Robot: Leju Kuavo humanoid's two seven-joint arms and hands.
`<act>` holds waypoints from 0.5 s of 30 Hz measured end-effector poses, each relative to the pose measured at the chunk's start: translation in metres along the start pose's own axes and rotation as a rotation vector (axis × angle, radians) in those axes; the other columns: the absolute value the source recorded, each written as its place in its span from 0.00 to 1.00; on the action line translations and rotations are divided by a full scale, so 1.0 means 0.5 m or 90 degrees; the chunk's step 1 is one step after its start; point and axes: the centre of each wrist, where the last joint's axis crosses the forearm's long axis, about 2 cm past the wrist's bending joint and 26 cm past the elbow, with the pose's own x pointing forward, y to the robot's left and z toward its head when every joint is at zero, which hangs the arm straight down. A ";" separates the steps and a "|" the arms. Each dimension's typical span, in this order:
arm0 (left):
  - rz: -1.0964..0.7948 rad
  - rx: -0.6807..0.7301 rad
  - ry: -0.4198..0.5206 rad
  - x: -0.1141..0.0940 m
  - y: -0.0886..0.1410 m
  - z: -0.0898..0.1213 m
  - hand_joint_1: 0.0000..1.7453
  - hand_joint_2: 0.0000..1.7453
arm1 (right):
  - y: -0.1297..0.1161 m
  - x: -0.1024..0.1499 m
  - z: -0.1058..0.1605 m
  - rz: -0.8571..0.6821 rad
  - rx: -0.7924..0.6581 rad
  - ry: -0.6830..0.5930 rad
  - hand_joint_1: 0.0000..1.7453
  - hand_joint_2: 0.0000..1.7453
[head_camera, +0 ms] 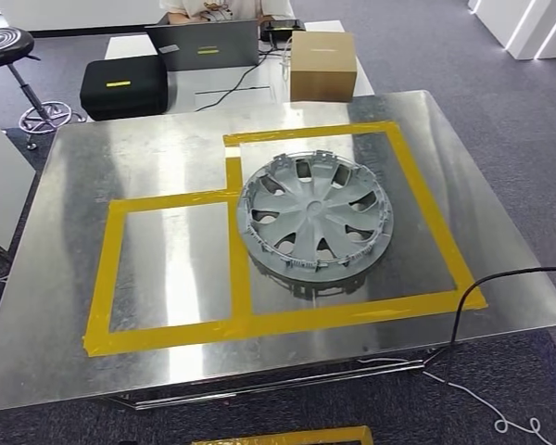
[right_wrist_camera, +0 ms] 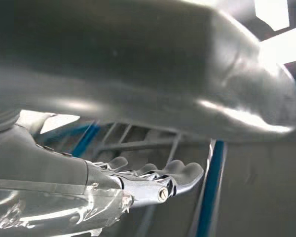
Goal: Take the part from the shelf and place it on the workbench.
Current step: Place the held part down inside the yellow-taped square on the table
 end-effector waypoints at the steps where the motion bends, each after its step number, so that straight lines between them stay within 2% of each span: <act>1: -0.001 0.000 0.005 -0.001 -0.004 0.001 0.00 0.00 | -0.029 -0.013 0.036 -0.049 -0.058 0.020 0.00 0.00; 3: -0.001 -0.001 0.010 -0.003 -0.013 0.003 0.00 0.00 | -0.081 -0.040 0.121 -0.096 -0.171 0.077 0.00 0.00; 6: -0.002 -0.004 0.012 -0.005 -0.025 0.006 0.00 0.00 | -0.129 -0.062 0.261 -0.069 -0.286 0.182 0.00 0.00; 8: -0.019 -0.013 0.011 -0.006 -0.029 0.007 0.00 0.00 | -0.147 -0.060 0.338 -0.022 -0.323 0.252 0.00 0.00; 11: -0.066 -0.039 0.007 -0.006 -0.026 0.007 0.00 0.00 | -0.158 -0.053 0.422 0.068 -0.350 0.360 0.00 0.00; 15: -0.086 -0.049 0.005 -0.008 -0.021 0.007 0.00 0.00 | -0.143 -0.027 0.547 0.213 -0.361 0.534 0.00 0.00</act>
